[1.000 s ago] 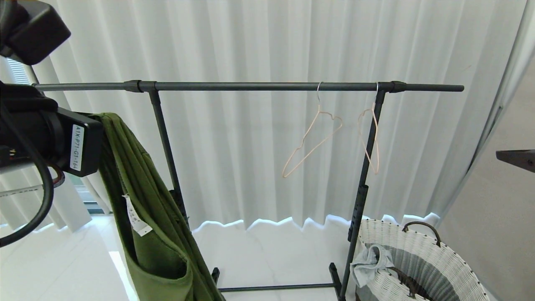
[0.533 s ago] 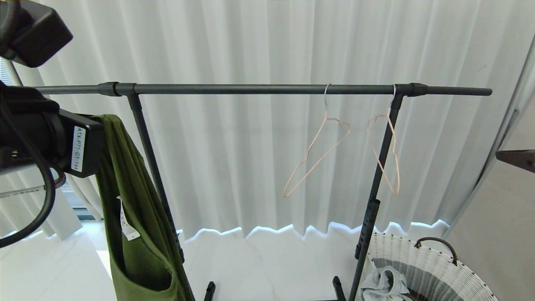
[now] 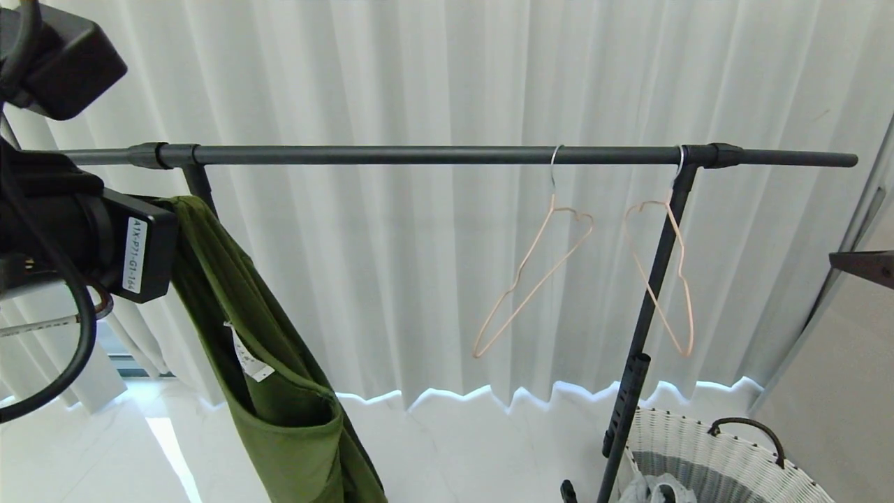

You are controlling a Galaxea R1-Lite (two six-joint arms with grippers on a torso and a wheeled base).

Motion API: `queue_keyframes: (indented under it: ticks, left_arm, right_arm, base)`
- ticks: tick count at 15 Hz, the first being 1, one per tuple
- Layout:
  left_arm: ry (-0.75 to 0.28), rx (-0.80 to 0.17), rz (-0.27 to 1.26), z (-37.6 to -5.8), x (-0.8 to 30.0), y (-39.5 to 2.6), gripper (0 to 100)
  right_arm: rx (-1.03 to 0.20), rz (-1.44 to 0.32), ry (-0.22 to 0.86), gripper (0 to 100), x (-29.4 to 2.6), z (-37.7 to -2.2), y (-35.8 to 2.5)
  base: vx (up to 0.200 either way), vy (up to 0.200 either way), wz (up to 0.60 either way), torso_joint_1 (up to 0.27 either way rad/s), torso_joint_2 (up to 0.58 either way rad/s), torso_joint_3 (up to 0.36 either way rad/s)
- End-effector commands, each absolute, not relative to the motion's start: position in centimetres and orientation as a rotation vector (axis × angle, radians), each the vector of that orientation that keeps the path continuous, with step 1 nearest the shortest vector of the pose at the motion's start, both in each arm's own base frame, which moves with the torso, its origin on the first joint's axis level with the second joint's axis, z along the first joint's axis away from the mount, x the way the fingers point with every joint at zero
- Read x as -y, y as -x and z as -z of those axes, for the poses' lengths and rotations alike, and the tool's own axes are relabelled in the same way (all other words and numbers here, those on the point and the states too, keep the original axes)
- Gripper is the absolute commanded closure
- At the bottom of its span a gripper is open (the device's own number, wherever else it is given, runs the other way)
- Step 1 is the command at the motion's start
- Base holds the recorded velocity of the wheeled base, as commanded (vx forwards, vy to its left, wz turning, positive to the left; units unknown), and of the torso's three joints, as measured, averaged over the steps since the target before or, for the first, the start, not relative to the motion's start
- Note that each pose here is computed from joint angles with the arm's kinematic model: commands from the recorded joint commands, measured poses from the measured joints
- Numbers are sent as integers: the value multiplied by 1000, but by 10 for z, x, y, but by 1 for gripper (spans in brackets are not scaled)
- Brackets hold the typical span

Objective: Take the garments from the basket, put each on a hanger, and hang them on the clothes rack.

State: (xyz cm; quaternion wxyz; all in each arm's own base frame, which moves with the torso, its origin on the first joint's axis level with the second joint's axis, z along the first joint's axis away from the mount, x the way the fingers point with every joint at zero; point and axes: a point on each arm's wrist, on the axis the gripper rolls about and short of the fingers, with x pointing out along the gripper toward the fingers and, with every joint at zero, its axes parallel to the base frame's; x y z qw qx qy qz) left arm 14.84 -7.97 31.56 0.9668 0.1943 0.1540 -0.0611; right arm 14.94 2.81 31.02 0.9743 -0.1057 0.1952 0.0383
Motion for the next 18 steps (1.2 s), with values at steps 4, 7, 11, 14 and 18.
queue_keyframes:
  ticks: [4, 7, 11, 14, 18]
  left_arm:
    - [-397, -319, 124, -314, 80, -149, 100]
    - [-398, -323, 124, -312, 81, -150, 100]
    - [-399, -323, 124, -312, 80, -150, 100]
    - [-396, -317, 123, -313, 80, -148, 100]
    - [-395, -315, 122, -313, 78, -146, 100]
  right_arm:
    - [-413, -78, 209, 0, -29, -307, -155]
    - [-419, -78, 210, 0, -30, -306, -158]
    - [-470, -61, 163, 0, -34, -297, -177]
    - [-514, -15, 43, 0, -41, -283, -213]
    - [-575, 77, 24, 0, -46, -261, -245]
  base:
    - [0, 200, 0, 1, 2, 4]
    - [0, 133, 0, 8, 0, 2]
    - [0, 0, 0, 0, 0, 0]
    - [0, 0, 0, 0, 0, 0]
    - [0, 0, 0, 0, 0, 0]
